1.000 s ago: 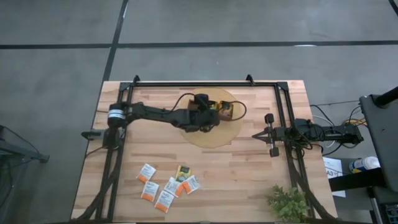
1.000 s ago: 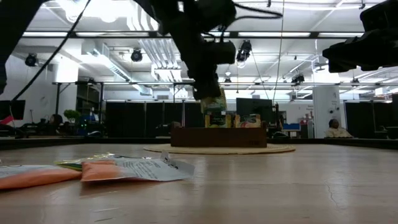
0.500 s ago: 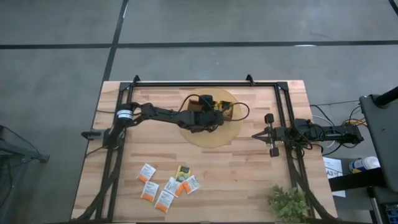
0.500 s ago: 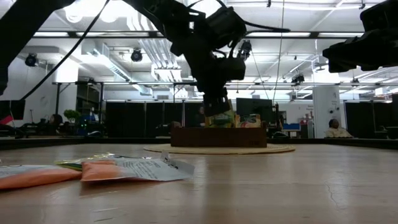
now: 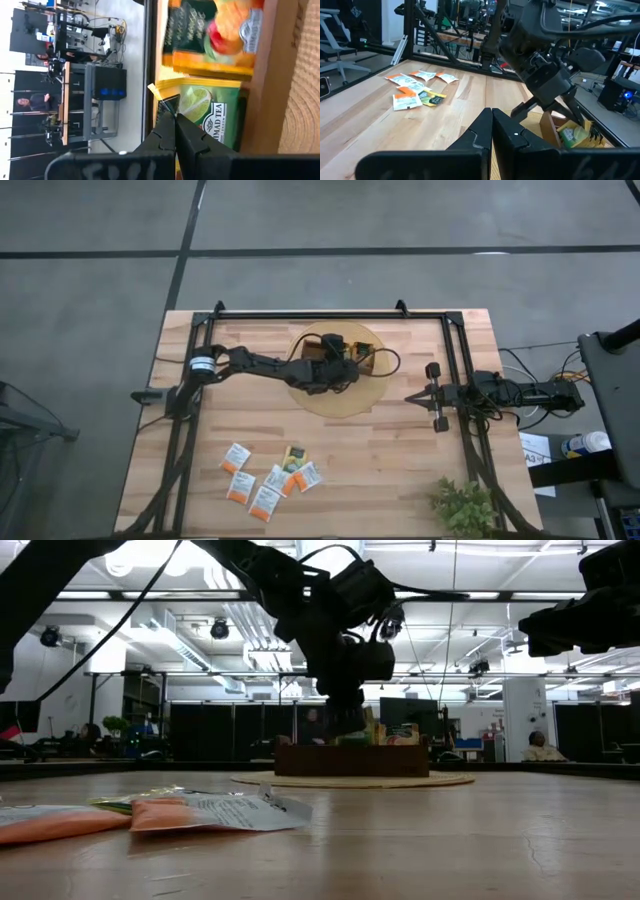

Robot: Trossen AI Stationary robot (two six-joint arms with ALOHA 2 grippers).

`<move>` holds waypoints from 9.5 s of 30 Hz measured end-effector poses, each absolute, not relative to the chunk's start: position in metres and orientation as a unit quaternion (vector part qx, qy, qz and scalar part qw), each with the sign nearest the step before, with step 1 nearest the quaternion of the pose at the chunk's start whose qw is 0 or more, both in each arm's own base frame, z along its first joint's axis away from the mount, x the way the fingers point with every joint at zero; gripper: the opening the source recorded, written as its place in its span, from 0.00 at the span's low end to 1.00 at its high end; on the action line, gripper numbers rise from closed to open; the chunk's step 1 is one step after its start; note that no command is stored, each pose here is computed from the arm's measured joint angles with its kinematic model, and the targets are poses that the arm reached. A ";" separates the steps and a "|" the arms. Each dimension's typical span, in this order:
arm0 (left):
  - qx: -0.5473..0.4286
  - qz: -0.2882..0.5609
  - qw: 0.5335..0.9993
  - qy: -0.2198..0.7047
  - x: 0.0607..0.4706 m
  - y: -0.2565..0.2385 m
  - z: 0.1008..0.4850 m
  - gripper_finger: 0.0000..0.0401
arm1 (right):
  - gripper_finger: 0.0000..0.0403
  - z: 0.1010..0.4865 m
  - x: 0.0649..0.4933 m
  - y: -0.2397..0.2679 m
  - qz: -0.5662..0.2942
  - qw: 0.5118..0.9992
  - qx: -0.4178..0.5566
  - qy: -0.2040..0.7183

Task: Pick & Place Tea
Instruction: Put left green tea bag into the middle section of wooden organizer, then put the green tea bag into the middle section of wooden organizer

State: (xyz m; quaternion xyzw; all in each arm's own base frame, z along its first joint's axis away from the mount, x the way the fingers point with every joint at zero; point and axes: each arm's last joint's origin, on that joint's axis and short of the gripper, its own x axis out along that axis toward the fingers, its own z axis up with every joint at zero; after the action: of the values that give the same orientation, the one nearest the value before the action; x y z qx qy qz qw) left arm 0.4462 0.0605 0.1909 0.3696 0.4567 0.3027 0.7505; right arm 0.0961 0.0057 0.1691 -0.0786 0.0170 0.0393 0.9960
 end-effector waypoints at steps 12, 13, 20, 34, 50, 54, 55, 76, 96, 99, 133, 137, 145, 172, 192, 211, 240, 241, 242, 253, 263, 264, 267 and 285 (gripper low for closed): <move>0.386 0.302 0.752 0.441 0.439 0.064 0.185 0.00 | 0.02 0.169 0.096 0.006 0.040 0.996 -0.079 0.017; 0.385 0.303 0.753 0.439 0.439 0.064 0.186 0.00 | 0.02 0.169 0.096 0.006 0.039 0.996 -0.079 0.017; 0.386 0.303 0.751 0.442 0.437 0.065 0.185 0.00 | 0.02 0.169 0.096 0.006 0.040 0.996 -0.079 0.017; 0.374 0.300 0.760 0.438 0.437 0.066 0.184 0.23 | 0.02 0.169 0.096 0.006 0.040 0.996 -0.079 0.017; 0.369 0.302 0.761 0.439 0.437 0.067 0.183 0.26 | 0.02 0.169 0.096 0.006 0.039 0.996 -0.079 0.017; 0.369 0.301 0.761 0.442 0.436 0.067 0.182 0.26 | 0.02 0.169 0.096 0.006 0.039 0.996 -0.079 0.017; 0.368 0.301 0.761 0.442 0.436 0.067 0.182 0.26 | 0.02 0.169 0.096 0.006 0.039 0.996 -0.079 0.017; 0.375 0.316 0.747 0.450 0.434 0.066 0.185 0.54 | 0.02 0.169 0.096 0.006 0.039 0.996 -0.079 0.017; 0.394 0.278 0.750 0.453 0.438 0.059 0.197 0.54 | 0.02 0.169 0.096 0.006 0.039 0.996 -0.079 0.017; 0.396 0.292 0.743 0.453 0.438 0.059 0.198 0.54 | 0.02 0.169 0.096 0.006 0.039 0.996 -0.079 0.017; 0.323 0.282 0.778 0.459 0.390 0.019 0.260 0.54 | 0.02 0.169 0.096 0.006 0.040 0.996 -0.079 0.017; 0.239 0.250 0.814 0.466 0.366 0.000 0.276 0.54 | 0.02 0.169 0.096 0.006 0.039 0.996 -0.079 0.017; 0.155 0.145 0.844 0.492 0.332 -0.046 0.294 0.54 | 0.02 0.169 0.096 0.006 0.039 0.996 -0.079 0.017; 0.158 -0.119 0.847 0.493 0.276 -0.137 0.212 0.54 | 0.02 0.169 0.096 0.006 0.040 0.996 -0.079 0.017; 0.143 -0.112 0.809 0.560 0.318 -0.120 0.181 0.54 | 0.02 0.169 0.096 0.006 0.039 0.996 -0.079 0.017; 0.113 -0.120 0.808 0.566 0.333 -0.120 0.153 0.29 | 0.02 0.169 0.096 0.006 0.039 0.996 -0.079 0.017; 0.343 0.195 0.797 0.458 0.367 -0.055 0.230 0.00 | 0.02 0.169 0.096 0.006 0.039 0.996 -0.079 0.017; 0.348 0.210 0.795 0.451 0.369 -0.049 0.231 0.00 | 0.02 0.169 0.096 0.006 0.039 0.996 -0.079 0.017; 0.351 0.224 0.791 0.448 0.371 -0.044 0.231 0.00 | 0.02 0.169 0.096 0.006 0.039 0.996 -0.079 0.017; 0.346 0.316 0.793 0.388 0.389 0.004 0.217 0.00 | 0.02 0.169 0.096 0.006 0.039 0.996 -0.079 0.017; 0.359 0.339 0.779 0.388 0.413 0.027 0.198 0.00 | 0.02 0.169 0.096 0.006 0.039 0.996 -0.079 0.017; 0.357 0.343 0.778 0.388 0.417 0.030 0.197 0.00 | 0.02 0.169 0.096 0.006 0.040 0.996 -0.079 0.017; 0.353 0.353 0.775 0.389 0.428 0.039 0.192 0.00 | 0.02 0.169 0.096 0.006 0.039 0.996 -0.079 0.017; 0.384 0.368 0.730 0.429 0.444 0.065 0.166 0.00 | 0.02 0.169 0.096 0.006 0.040 0.996 -0.079 0.017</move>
State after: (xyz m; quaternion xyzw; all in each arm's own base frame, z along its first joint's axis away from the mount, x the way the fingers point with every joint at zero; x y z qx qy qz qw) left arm 0.4437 0.0653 0.1659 0.3839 0.4287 0.3681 0.7303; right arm 0.0961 0.0057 0.1691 -0.0786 0.0167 0.0395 0.9960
